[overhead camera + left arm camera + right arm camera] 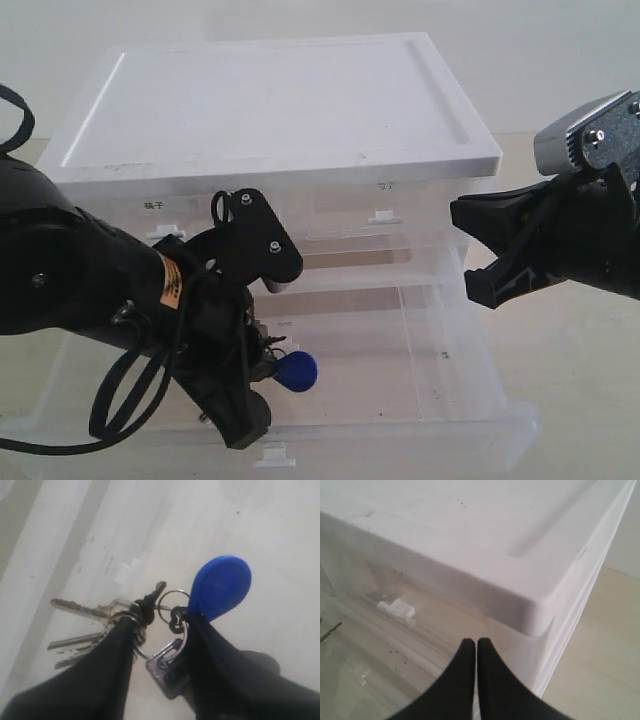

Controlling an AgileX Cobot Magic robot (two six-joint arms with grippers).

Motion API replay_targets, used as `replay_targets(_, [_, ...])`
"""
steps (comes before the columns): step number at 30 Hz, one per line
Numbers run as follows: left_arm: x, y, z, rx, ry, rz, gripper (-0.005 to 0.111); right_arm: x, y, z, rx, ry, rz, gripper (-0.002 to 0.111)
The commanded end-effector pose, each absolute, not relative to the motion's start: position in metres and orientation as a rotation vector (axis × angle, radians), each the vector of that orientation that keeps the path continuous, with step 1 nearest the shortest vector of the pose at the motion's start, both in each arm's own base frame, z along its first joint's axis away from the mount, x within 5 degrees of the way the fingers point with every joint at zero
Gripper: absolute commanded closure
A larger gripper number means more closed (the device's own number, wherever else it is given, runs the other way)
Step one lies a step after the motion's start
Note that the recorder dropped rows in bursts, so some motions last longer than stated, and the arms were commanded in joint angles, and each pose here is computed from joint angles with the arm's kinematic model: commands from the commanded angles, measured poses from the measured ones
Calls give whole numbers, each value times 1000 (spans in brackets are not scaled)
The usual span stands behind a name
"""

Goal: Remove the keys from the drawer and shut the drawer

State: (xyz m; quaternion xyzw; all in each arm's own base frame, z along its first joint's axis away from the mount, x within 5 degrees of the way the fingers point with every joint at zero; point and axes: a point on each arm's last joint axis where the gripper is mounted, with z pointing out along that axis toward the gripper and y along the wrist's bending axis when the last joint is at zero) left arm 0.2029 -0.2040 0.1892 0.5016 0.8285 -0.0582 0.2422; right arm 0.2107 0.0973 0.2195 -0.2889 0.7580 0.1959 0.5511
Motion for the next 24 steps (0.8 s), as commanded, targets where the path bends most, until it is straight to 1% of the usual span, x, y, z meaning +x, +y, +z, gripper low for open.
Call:
replay_targets(1, [203, -203, 204, 1340, 2231, -169, 102, 212, 96, 221, -672, 1794, 458, 108])
replay_targets(5, [198, -199, 226, 1293, 2158, -194, 102, 212, 96, 221, -672, 1794, 458, 108])
replay_targets(6, [195, -196, 238, 1255, 2129, -212, 102, 212, 96, 221, -672, 1794, 458, 108])
replay_targets(9, [186, -187, 258, 1230, 2092, -226, 102, 212, 96, 220, -674, 1793, 456, 108])
replay_targets(13, [179, -183, 256, 1270, 2166, -244, 101, 212, 96, 220, -674, 1793, 456, 108])
replay_targets(14, [179, -184, 253, 1300, 2163, -241, 97, 212, 96, 220, -674, 1793, 456, 108])
replay_targets(15, [182, -188, 246, 1321, 2179, -243, 82, 212, 95, 220, -673, 1794, 454, 108])
replay_targets(16, [184, -191, 236, 1324, 2220, -252, 62, 212, 95, 220, -669, 1799, 455, 108])
replay_targets(17, [186, -193, 231, 1330, 2239, -250, 50, 212, 95, 220, -669, 1801, 453, 108])
replay_targets(18, [189, -196, 220, 1345, 2265, -240, 35, 212, 95, 220, -669, 1801, 453, 108])
replay_targets(19, [191, -198, 215, 1348, 2272, -236, 33, 212, 95, 220, -669, 1801, 453, 108])
replay_targets(22, [200, -207, 199, 1315, 2286, -238, 41, 212, 95, 220, -668, 1805, 450, 108])
replay_targets(24, [201, -208, 193, 1319, 2304, -235, 44, 212, 95, 220, -668, 1805, 450, 108])
